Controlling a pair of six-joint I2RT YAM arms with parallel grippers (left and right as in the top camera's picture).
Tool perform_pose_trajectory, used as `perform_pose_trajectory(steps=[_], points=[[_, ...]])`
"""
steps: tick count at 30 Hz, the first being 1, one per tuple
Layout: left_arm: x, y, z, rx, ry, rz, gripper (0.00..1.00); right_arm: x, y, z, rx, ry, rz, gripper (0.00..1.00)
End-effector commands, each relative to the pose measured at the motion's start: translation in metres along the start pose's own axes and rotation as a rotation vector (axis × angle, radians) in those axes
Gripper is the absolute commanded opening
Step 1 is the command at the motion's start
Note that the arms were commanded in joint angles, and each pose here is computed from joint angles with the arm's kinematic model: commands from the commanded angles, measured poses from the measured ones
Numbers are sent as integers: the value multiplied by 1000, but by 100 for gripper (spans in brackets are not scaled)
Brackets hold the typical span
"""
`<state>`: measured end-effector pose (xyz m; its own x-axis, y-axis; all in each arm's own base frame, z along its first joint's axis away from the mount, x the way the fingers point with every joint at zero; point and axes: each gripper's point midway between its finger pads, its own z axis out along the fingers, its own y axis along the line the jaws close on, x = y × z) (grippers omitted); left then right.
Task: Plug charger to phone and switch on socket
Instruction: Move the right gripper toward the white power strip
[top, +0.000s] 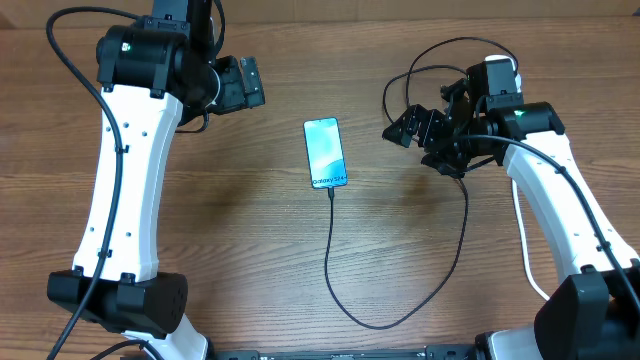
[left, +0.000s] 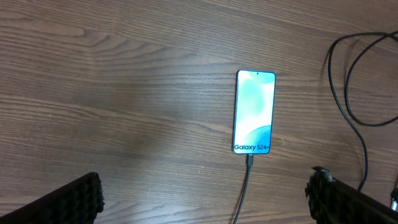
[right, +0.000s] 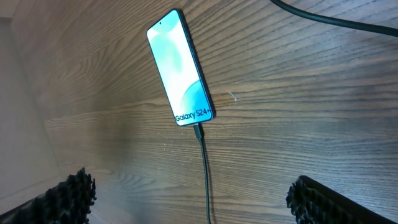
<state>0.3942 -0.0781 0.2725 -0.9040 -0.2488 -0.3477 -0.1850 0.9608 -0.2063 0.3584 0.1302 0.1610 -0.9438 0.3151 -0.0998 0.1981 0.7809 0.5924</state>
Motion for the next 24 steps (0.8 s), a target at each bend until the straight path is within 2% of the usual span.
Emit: perform_pose_trajectory(steps=[1, 8, 14, 19, 20, 21, 22, 24], points=[[0, 4, 4, -22, 5, 6, 100, -6, -5, 0, 25, -23, -5, 100], [0, 4, 4, -22, 5, 6, 100, -41, -22, -38, 183, -171, 14, 100], [0, 4, 4, -23, 4, 6, 100, -94, -35, -108, 360, -431, 29, 100], [-1, 5, 4, -25, 3, 6, 100, -128, -68, -153, 500, -620, 91, 100], [-1, 5, 4, -25, 3, 6, 100, -133, -74, -156, 507, -634, 105, 96], [-1, 5, 4, -25, 3, 6, 100, -138, -81, -158, 508, -643, 120, 84], [-1, 5, 4, -25, 3, 6, 100, -142, -88, -158, 507, -644, 135, 62], [0, 5, 4, -25, 3, 6, 100, -149, -100, -155, 497, -636, 159, 44]])
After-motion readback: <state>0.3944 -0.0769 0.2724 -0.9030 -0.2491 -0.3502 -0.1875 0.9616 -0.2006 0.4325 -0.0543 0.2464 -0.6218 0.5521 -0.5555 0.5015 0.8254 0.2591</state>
